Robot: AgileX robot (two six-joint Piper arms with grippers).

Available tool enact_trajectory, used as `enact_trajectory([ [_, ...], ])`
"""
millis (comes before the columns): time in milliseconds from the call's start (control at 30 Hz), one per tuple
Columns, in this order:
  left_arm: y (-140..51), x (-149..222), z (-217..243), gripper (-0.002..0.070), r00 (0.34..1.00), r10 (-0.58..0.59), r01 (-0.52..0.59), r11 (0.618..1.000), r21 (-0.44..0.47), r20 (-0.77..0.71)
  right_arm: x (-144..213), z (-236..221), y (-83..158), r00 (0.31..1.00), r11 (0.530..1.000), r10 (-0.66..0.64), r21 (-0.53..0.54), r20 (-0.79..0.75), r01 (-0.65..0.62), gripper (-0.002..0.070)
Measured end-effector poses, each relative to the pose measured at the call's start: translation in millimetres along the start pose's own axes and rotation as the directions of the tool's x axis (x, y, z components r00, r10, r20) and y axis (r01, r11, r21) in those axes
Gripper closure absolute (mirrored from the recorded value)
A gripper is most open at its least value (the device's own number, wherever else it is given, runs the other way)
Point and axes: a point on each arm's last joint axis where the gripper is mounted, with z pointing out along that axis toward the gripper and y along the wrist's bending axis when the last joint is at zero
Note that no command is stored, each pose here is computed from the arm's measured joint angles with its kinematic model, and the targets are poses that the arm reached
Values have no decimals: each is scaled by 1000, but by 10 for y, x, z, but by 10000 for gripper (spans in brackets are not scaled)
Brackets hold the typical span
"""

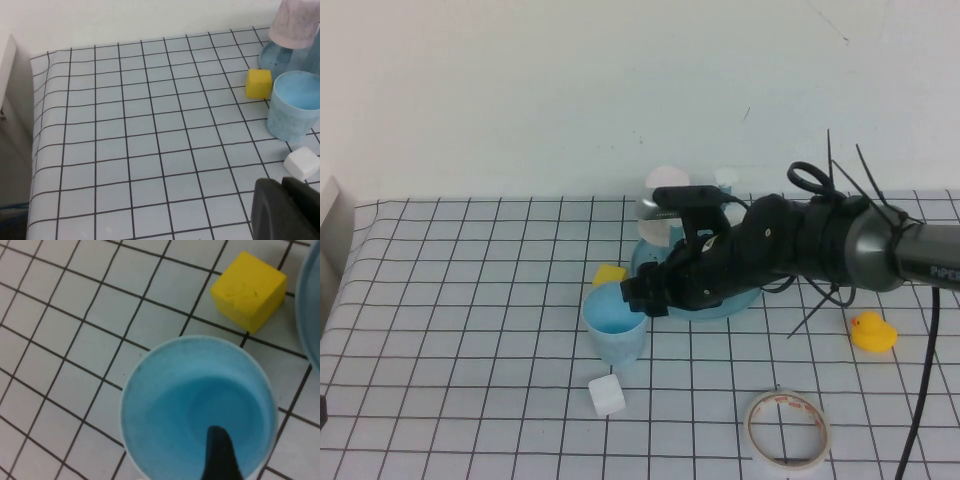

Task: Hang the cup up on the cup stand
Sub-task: Pick up the cup from the table

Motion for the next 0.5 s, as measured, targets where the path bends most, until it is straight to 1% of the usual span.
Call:
enact_trajectory([
  [267,-1,0,0,677,1000,-3,3,1000,2,0,80,151,-44,998,998,61,-5,-26,-61,258],
  [400,-1,0,0,677,1000,-3,3,1000,2,0,146,241,-82,998,999,45,0,-50,-46,260],
  [500,-2,0,0,677,1000,-4,4,1000,2,0,157,254,-86,998,999,39,-1,-55,-40,291],
])
